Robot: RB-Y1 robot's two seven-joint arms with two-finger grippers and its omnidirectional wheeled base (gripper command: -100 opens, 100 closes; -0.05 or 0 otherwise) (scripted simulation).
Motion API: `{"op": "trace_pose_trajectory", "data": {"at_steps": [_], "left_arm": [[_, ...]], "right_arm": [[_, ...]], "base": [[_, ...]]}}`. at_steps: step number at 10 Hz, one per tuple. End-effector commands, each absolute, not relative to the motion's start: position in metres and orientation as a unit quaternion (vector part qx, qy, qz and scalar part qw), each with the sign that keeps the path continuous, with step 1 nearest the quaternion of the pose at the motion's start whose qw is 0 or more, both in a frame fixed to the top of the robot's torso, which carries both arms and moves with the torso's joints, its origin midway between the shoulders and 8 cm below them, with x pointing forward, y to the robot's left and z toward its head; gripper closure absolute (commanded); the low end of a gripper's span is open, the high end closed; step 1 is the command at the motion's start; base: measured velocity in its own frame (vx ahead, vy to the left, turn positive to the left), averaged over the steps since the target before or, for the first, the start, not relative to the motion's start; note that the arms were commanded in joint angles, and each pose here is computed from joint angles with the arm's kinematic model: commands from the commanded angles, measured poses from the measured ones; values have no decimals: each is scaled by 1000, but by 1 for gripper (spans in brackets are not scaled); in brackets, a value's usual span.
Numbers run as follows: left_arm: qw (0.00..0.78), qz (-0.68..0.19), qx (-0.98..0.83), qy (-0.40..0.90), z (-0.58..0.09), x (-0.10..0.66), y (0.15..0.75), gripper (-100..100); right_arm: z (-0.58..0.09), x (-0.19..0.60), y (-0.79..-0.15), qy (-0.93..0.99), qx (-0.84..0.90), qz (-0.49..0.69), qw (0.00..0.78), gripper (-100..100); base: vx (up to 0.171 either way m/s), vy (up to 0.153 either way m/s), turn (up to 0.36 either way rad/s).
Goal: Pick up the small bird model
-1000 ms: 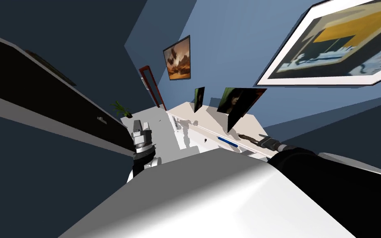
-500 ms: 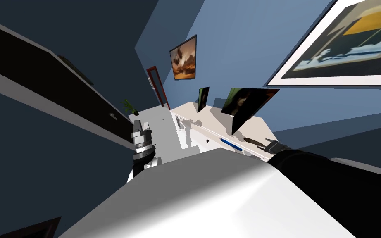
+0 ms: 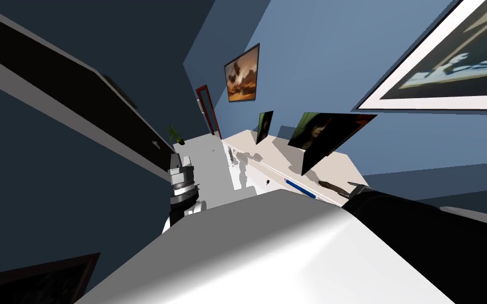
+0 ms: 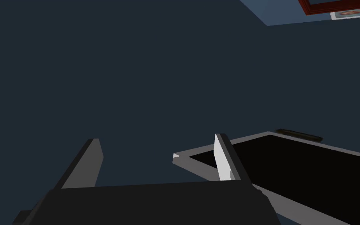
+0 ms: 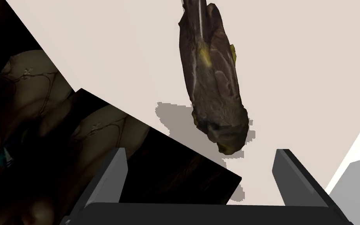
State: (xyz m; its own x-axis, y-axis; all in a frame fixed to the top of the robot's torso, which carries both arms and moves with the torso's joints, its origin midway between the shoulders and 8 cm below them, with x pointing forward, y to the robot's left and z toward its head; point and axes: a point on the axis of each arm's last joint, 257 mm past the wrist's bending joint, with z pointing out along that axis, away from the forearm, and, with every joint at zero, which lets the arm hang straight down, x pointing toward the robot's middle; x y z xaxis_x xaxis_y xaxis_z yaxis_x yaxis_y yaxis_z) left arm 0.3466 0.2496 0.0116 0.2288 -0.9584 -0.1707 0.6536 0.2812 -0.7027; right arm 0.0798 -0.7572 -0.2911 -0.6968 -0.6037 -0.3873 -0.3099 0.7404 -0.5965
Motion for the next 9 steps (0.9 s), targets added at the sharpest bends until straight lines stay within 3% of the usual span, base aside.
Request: {"op": "trace_pose_trajectory", "data": {"at_steps": [1,6,8,9], "left_arm": [[742,-543,-253,301,12,347,250,0],[742,-543,-253,301,12,347,250,0],[742,-543,-253,301,12,347,250,0],[742,-543,-253,301,12,347,250,0]], "right_arm": [[-299,45,-766,893,-274,-257,247,-100],[-325,-40,-773,909,-307,-245,142,-100],[-324,-37,-772,908,-305,-247,147,-100],[-325,-38,-772,908,-306,-246,146,0]], "base": [[-1,-14,337],[0,-32,208],[8,-25,66],[0,0,0]]}}
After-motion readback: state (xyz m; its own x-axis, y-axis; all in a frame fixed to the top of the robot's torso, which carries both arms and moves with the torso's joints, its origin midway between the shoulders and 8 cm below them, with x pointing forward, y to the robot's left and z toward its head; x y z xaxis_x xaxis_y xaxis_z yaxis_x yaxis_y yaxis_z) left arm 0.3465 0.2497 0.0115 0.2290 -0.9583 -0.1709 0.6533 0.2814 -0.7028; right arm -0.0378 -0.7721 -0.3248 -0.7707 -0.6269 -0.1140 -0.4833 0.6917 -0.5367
